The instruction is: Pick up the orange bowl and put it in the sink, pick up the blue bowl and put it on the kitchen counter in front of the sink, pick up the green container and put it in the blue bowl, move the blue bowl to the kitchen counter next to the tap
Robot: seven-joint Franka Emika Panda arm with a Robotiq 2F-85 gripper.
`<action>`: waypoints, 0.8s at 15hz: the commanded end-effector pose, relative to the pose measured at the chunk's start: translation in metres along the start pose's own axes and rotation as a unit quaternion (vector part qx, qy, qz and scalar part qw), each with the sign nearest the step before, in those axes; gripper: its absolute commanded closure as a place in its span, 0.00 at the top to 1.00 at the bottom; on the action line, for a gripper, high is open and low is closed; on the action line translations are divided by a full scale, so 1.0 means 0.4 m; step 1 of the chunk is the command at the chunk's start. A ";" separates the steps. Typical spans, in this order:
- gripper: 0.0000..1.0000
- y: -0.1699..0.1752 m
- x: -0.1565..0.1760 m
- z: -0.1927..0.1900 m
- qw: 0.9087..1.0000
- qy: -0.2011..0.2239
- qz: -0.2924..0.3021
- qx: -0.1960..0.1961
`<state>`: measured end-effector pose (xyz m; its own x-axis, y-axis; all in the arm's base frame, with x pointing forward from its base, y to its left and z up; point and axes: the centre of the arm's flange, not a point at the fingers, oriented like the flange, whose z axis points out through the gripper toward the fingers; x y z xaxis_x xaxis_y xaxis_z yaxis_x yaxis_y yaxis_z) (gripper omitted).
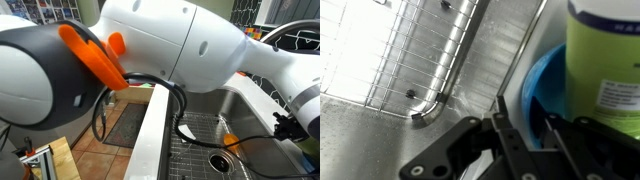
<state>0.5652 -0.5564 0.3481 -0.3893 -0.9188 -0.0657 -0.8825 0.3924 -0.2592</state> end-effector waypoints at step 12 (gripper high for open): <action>0.63 -0.029 0.029 -0.014 1.000 0.000 0.009 0.018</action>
<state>0.5688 -0.5634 0.3519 -0.3969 -0.9155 -0.0660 -0.8720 0.3986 -0.2842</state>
